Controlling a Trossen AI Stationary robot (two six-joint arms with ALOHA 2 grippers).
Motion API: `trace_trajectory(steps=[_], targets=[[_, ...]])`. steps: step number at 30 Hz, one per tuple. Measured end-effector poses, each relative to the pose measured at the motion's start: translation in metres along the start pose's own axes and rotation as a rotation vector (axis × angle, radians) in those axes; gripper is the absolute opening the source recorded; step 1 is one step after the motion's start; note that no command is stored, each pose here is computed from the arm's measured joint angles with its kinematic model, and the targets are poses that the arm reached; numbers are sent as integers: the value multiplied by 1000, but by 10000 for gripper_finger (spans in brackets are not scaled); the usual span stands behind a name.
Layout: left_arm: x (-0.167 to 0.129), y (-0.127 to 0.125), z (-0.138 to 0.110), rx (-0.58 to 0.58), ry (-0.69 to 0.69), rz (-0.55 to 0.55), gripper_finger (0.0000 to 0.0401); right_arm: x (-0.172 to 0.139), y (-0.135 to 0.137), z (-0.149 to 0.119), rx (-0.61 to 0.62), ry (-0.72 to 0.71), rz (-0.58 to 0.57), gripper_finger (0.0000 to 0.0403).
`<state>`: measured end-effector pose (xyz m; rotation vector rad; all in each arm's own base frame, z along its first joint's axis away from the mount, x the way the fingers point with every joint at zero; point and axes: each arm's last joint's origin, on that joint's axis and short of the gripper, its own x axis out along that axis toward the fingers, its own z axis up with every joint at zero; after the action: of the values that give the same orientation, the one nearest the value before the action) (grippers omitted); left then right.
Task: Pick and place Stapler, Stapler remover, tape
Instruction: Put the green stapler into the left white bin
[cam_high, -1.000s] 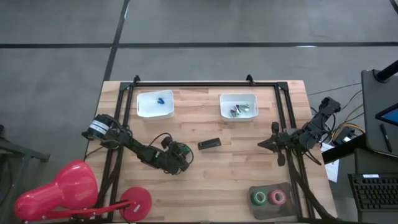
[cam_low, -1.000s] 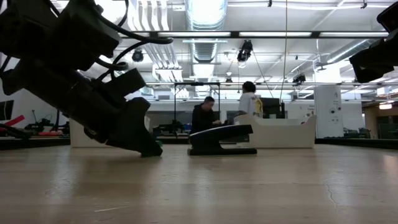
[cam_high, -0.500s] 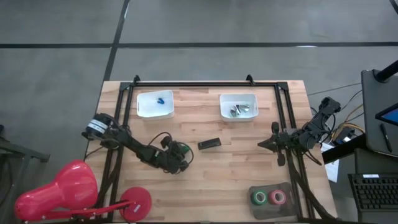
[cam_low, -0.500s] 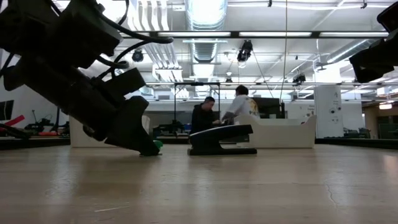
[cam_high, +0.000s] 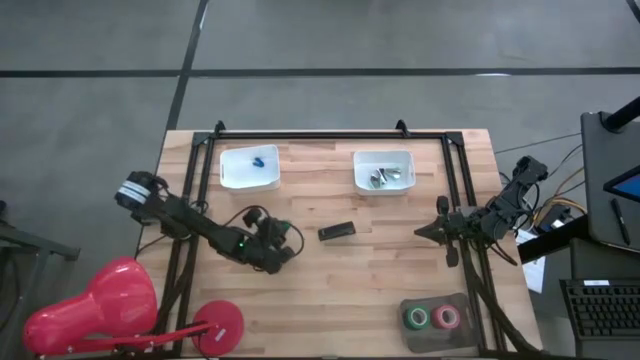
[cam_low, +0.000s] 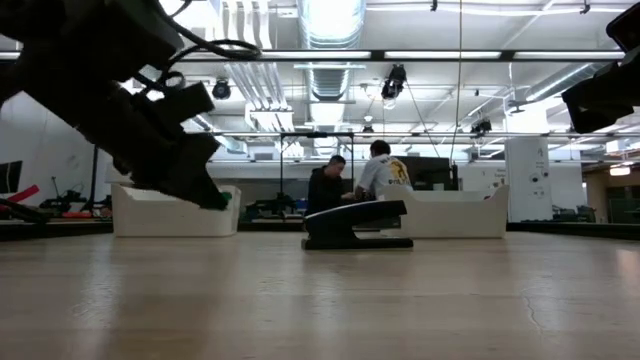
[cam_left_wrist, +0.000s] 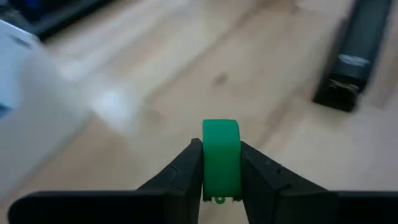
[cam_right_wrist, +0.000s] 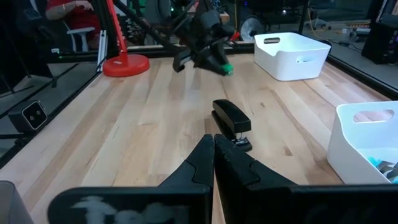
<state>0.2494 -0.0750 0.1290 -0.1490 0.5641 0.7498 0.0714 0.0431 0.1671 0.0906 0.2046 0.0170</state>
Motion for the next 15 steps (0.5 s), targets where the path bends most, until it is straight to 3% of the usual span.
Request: trace_trajectory(steps=[7, 15], targets=[[-20, 24, 22, 4, -70, 103, 76, 0, 0, 0, 0, 0, 0, 8], [-39, 60, 53, -54, -198, 237, 87, 0, 0, 0, 0, 0, 0, 8]])
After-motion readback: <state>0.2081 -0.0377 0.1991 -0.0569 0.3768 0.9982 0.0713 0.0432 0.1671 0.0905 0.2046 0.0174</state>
